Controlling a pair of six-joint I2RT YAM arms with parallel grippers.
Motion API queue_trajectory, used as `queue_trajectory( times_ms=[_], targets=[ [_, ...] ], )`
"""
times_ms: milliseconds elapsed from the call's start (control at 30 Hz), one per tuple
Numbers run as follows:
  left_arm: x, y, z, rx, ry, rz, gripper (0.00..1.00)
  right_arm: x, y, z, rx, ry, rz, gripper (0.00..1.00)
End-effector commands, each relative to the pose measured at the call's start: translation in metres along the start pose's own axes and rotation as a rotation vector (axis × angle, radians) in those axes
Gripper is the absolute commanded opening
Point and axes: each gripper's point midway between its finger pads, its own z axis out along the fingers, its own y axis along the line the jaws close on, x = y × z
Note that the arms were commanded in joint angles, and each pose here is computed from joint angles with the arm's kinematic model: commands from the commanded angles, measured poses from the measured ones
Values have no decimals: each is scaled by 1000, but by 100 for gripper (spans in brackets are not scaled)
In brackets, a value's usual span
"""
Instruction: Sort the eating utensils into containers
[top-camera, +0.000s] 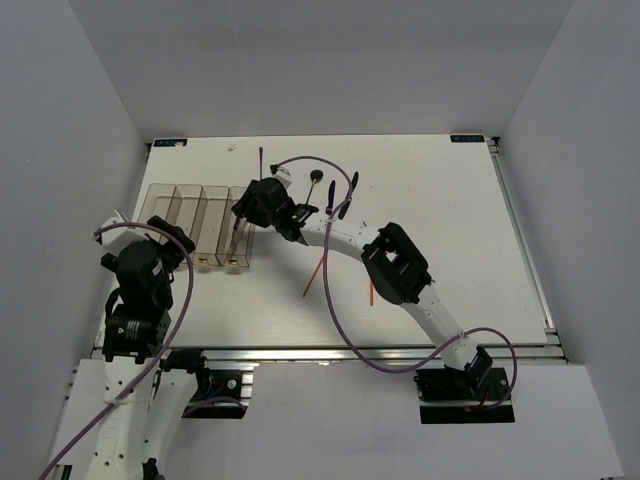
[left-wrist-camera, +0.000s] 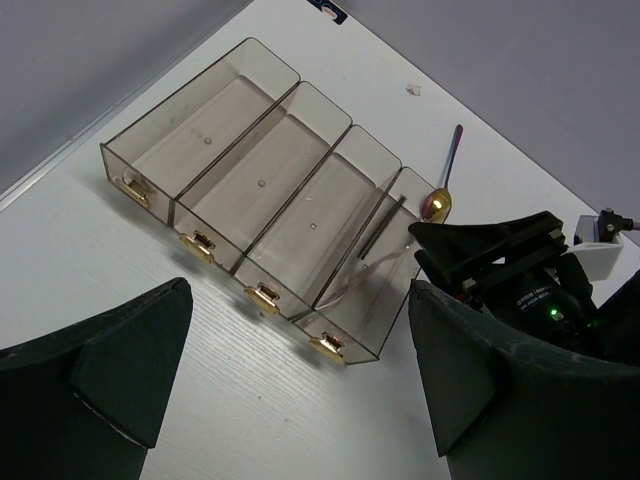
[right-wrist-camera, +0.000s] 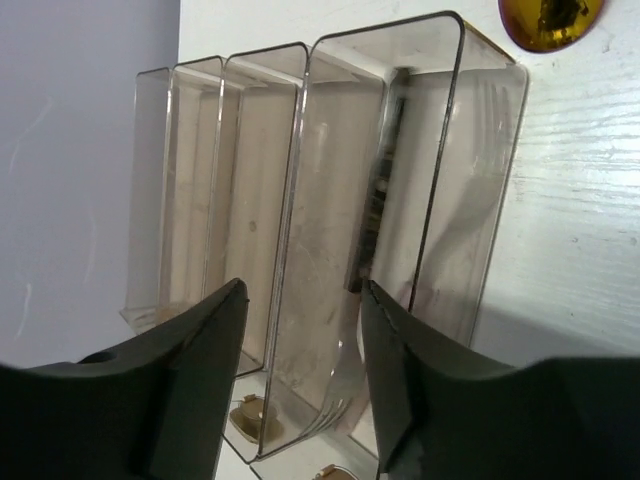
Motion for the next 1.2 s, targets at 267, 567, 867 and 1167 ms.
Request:
queue_trajectory(
  times_ms=[267,567,867,1167],
  targets=[
    [-4,-4,-3,19,-13,-2,98,-102,85,-102,-100,-209,-267,70],
    [0,-7,-1,36,0,6,98,-135,-92,-227,336,113,-717,66],
    [6,-11,6,46,33,29,98,-130,-237,-292,514,380,-739,49],
    [13,-15,11,50,64,45,98,-118,-294,-288,554,511,-708,42]
  ],
)
